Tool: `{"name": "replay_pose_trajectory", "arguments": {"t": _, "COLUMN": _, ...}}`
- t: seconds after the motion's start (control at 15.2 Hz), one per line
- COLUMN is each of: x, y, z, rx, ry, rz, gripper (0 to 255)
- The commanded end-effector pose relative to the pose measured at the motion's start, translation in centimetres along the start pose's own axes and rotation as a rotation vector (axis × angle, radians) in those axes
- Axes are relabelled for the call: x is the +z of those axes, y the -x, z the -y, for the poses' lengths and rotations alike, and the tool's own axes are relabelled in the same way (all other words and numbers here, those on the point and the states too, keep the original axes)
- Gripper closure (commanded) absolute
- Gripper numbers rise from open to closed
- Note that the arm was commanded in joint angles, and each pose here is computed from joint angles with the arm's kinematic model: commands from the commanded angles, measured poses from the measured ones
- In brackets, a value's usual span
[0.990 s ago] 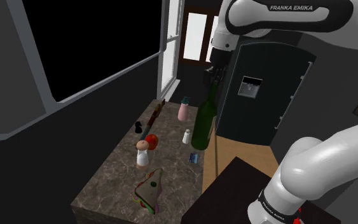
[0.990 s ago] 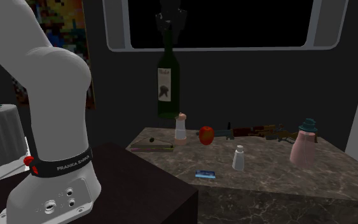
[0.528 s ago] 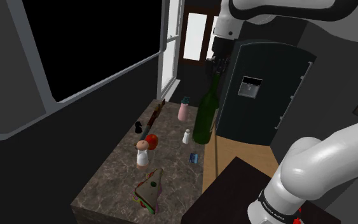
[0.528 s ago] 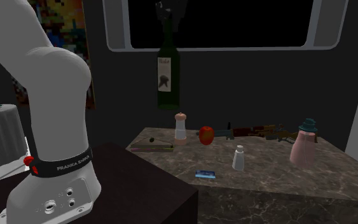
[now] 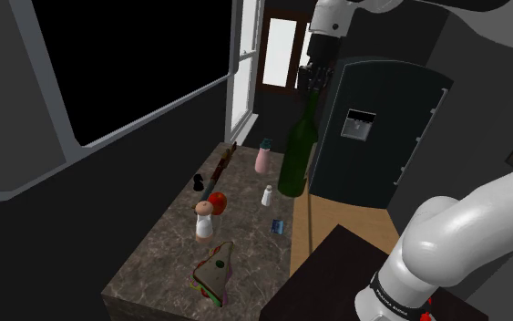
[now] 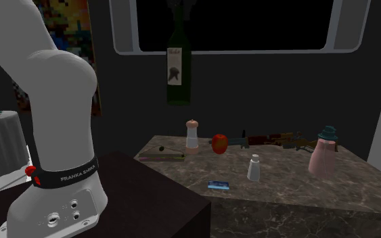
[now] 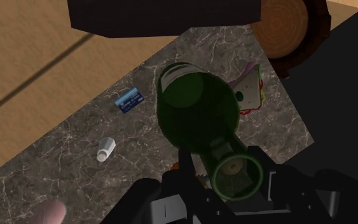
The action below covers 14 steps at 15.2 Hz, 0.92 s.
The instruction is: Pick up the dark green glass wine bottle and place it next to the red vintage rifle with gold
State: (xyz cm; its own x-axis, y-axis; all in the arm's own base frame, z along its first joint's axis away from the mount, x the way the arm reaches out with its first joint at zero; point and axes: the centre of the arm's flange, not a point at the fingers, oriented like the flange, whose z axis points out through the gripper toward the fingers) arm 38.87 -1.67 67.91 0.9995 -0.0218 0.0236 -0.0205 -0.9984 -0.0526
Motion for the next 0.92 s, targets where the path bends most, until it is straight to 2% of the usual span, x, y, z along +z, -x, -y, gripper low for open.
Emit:
{"name": "replay_pose_trajectory", "arguments": {"t": 0.0, "x": -1.1, "y": 0.1, "z": 0.1, "rx": 0.0, "ry": 0.0, "rz": 0.0, "gripper": 255}}
{"name": "replay_pose_trajectory", "arguments": {"t": 0.53, "x": -5.2, "y": 0.0, "z": 0.3, "rx": 0.0, "ry": 0.0, "rz": 0.0, "gripper": 255}}
{"name": "replay_pose_trajectory", "arguments": {"t": 0.86, "x": -0.9, "y": -4.4, "z": -2.0, "rx": 0.0, "ry": 0.0, "rz": 0.0, "gripper": 255}}
